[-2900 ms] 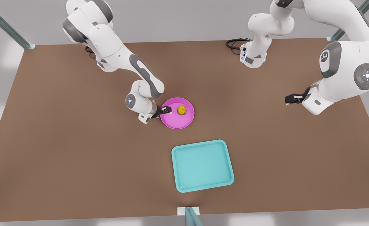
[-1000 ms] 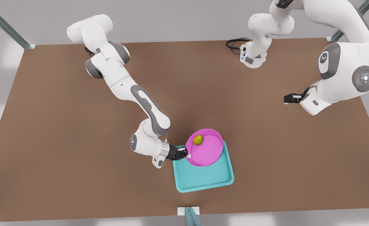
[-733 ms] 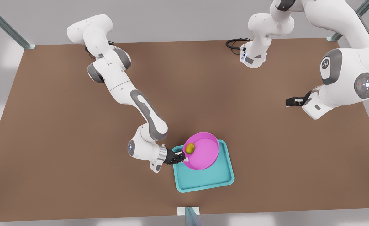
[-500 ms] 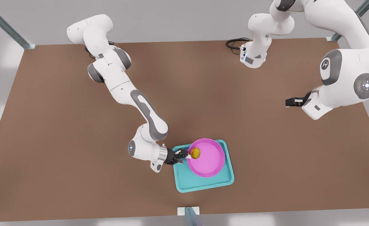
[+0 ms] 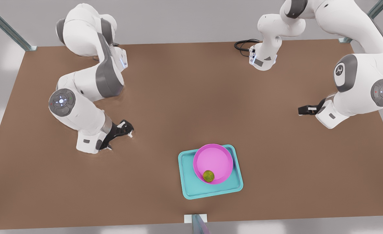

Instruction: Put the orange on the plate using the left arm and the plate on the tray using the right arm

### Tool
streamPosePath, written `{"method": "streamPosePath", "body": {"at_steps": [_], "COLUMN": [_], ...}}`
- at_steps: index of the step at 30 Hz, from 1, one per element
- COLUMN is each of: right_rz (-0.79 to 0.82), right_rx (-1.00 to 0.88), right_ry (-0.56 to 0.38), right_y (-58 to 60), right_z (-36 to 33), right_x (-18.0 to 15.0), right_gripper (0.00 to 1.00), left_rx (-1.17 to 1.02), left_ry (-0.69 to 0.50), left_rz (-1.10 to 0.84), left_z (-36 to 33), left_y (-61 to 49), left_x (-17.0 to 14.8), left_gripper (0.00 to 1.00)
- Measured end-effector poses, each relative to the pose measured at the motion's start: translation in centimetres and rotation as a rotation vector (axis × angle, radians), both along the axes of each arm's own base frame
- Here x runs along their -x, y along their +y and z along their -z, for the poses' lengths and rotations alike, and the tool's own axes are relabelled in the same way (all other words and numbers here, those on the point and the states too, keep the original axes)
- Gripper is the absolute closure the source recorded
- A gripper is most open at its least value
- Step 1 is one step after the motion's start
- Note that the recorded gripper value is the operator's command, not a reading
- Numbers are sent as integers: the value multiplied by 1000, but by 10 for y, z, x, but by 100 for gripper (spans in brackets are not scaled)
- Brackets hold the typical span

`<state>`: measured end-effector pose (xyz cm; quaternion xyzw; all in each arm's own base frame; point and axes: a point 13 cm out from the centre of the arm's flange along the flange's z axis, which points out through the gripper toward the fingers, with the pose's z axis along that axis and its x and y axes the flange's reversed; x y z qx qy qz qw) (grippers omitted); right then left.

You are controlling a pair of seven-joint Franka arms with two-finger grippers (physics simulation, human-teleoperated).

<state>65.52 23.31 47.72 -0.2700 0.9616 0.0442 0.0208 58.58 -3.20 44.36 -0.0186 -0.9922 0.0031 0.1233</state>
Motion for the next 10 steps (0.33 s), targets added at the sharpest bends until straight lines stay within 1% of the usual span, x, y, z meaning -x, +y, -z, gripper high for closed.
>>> {"method": "streamPosePath", "body": {"at_steps": [1,3,4,6,10], "right_rz": [-10,-19,-16,-3,37], "right_rx": [33,80,109,159,209], "right_ry": [33,108,124,134,135], "right_y": [-15,-49,-61,-75,-92], "right_z": [-19,-30,-29,-27,-26], "right_x": [29,89,107,119,121], "right_gripper": [0,0,0,0,0], "left_rx": [1,2,2,2,2], "left_ry": [5,18,22,28,35], "left_rz": [1,3,4,5,4], "left_z": [0,2,2,2,2], "left_y": [-1,-3,-4,-5,-5], "left_x": [0,1,1,2,4], "left_gripper": [0,0,0,0,0]}}
